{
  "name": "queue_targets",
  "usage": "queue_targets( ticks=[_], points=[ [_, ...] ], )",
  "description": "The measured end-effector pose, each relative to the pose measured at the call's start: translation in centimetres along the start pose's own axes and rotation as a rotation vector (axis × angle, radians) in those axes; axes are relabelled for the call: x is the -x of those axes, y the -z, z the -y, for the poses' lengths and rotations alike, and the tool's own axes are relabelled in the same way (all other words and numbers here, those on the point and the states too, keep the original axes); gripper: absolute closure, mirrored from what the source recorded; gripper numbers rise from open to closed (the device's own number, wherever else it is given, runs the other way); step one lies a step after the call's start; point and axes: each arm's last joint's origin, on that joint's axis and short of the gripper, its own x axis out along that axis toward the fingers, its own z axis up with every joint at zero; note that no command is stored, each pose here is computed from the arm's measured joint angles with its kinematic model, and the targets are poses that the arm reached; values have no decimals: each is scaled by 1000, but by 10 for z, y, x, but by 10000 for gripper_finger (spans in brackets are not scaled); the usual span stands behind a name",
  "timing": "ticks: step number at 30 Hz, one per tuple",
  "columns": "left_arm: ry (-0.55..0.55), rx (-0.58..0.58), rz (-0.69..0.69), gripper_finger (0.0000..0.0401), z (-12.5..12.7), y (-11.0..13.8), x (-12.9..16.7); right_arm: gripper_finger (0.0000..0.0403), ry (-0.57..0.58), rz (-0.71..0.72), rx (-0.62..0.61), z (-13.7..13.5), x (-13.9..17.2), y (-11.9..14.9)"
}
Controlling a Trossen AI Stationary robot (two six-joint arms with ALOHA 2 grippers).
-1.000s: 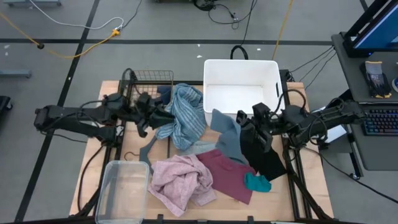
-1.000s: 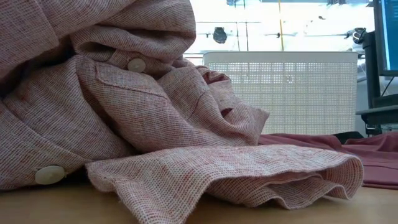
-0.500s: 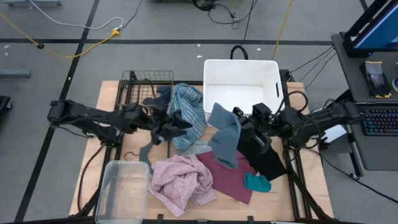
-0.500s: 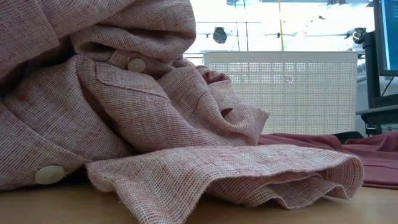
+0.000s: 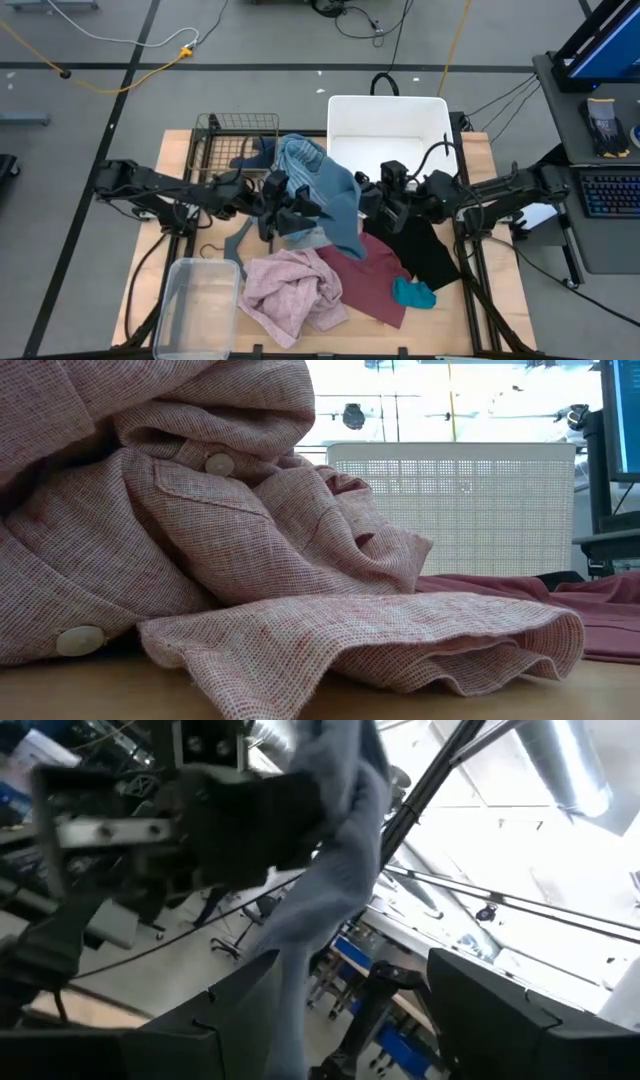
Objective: Pick & Place Cloths
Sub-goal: Put the blue sock into the wire basket
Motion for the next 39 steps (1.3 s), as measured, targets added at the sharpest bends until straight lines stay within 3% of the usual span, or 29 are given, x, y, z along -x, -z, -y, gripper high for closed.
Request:
queue_targets(
  ticks=[9, 22, 39],
  points=[
    [-49, -34, -38, 143, -8, 2, -8, 400, -25, 20, -23, 1, -1, 1],
    [-105, -47, -49, 143, -19, -3, -5, 400, -97, 15, 52, -15, -14, -13],
    [-33, -23, -57, 144, -9, 1, -8, 400, 26, -64, 134, 8, -19, -4]
  ],
)
